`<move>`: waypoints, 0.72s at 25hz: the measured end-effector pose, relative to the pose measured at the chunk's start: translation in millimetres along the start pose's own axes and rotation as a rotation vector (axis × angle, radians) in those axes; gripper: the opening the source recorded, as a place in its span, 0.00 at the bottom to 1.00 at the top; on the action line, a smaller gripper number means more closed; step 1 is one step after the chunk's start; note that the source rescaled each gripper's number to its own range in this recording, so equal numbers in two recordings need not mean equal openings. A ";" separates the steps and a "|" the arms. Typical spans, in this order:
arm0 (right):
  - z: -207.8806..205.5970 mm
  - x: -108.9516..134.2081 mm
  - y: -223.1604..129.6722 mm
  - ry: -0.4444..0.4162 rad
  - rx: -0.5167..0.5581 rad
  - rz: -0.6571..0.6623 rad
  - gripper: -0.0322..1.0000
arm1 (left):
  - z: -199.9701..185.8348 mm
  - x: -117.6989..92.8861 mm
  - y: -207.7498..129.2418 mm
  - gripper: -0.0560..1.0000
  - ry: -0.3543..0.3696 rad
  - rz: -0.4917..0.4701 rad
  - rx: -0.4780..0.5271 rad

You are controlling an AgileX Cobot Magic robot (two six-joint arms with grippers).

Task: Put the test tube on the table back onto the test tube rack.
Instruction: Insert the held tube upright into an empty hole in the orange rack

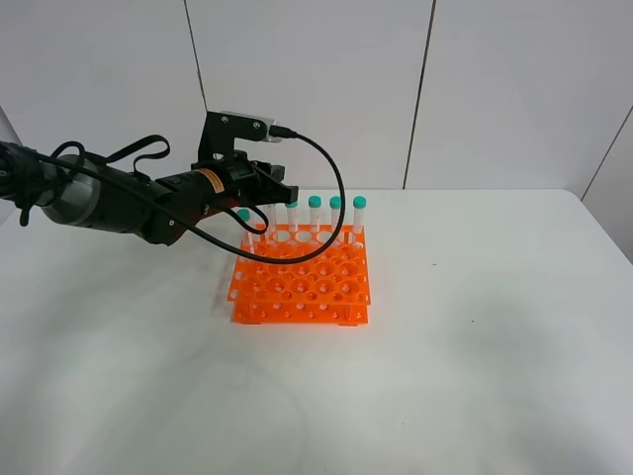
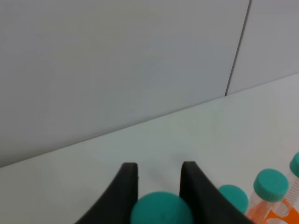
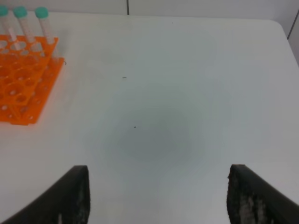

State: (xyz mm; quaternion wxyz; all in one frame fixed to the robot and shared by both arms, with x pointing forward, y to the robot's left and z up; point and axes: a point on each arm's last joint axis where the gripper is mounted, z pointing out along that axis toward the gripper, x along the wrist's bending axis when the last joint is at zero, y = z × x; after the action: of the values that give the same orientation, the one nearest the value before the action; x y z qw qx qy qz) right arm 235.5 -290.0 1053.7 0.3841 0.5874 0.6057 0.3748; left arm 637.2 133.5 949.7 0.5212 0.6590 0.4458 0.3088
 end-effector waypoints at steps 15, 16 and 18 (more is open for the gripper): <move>0.0 0.0 0.0 0.000 0.000 0.000 0.76 | -3.0 -0.3 -4.5 0.05 -0.005 -0.004 -0.018; 0.0 0.0 0.0 0.000 0.000 0.000 0.76 | -3.7 -0.3 -5.9 0.05 -0.005 -0.004 -0.018; 0.0 0.0 0.0 0.000 0.000 0.000 0.76 | -3.9 -0.3 -6.3 0.05 -0.005 -0.004 -0.017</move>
State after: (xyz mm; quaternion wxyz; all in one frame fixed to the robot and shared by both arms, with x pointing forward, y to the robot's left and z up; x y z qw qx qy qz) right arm 235.5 -290.0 1053.7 0.3841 0.5874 0.6057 0.3748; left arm 632.0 135.2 944.7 0.5287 0.6544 0.4430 0.3099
